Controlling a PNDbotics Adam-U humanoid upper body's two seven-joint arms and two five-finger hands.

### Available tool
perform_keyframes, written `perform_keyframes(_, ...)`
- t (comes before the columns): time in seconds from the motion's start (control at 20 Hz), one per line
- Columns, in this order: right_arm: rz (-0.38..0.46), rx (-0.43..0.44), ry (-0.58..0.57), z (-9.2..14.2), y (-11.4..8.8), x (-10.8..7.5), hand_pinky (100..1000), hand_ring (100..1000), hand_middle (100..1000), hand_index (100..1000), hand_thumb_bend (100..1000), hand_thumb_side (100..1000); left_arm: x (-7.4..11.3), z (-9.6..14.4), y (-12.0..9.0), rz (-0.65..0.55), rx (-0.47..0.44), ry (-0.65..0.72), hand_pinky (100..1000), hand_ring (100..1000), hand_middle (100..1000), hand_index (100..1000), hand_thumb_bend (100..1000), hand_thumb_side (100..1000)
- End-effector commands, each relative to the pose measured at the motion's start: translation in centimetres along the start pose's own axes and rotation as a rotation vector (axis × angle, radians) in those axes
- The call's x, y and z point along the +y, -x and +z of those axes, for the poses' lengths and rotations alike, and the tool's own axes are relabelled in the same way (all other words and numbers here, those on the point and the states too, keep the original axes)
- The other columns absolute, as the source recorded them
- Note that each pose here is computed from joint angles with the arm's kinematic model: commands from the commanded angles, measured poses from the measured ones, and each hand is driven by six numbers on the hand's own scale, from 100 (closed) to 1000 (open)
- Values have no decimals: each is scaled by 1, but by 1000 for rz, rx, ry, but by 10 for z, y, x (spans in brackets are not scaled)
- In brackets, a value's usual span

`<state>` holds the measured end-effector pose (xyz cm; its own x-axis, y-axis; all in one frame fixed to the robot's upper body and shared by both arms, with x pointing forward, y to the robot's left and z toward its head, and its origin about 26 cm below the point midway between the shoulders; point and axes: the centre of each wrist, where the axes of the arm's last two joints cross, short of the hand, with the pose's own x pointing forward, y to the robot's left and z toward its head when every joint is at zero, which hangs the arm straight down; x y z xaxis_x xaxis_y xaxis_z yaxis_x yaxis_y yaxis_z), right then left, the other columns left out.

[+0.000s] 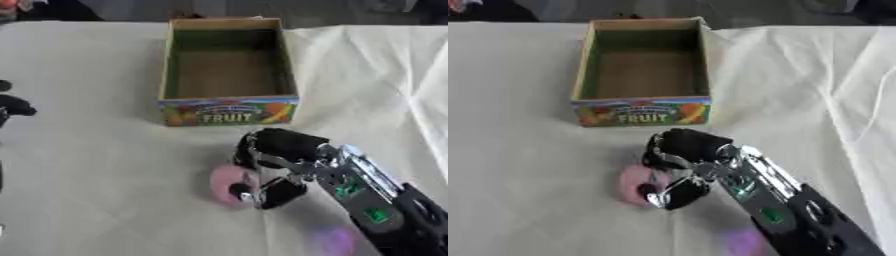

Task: Pick up objects on the table and place them in the box.

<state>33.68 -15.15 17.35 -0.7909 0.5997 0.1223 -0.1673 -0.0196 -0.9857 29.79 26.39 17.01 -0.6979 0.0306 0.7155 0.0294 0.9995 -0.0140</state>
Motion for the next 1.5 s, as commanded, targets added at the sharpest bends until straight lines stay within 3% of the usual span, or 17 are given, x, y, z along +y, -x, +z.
perform_keyframes(0.05, 11, -34, 70, 7, -6, -16, 425, 546, 432, 583, 100, 434, 2, -2, -7, -15, -25, 10, 536, 521, 570, 715, 100, 950)
perform_keyframes(0.5, 11, -127, 202, 25, -23, -42, 437, 554, 487, 645, 100, 466, 2, -2, -7, -22, -19, 25, 537, 520, 573, 718, 100, 951)
perform_keyframes(0.8, 43, -155, 306, 43, -26, -65, 454, 559, 489, 640, 100, 452, 3, -2, -7, -27, -19, 26, 537, 520, 572, 717, 100, 950)
perform_keyframes(1.1, 95, -129, 482, 67, -13, -99, 453, 559, 492, 628, 100, 437, 4, -2, -8, -35, -21, 34, 538, 520, 573, 716, 100, 947)
perform_keyframes(1.5, 92, -43, 656, 95, 9, -143, 458, 566, 488, 617, 100, 418, 1, -7, -10, -33, -38, 57, 538, 520, 574, 717, 100, 945)
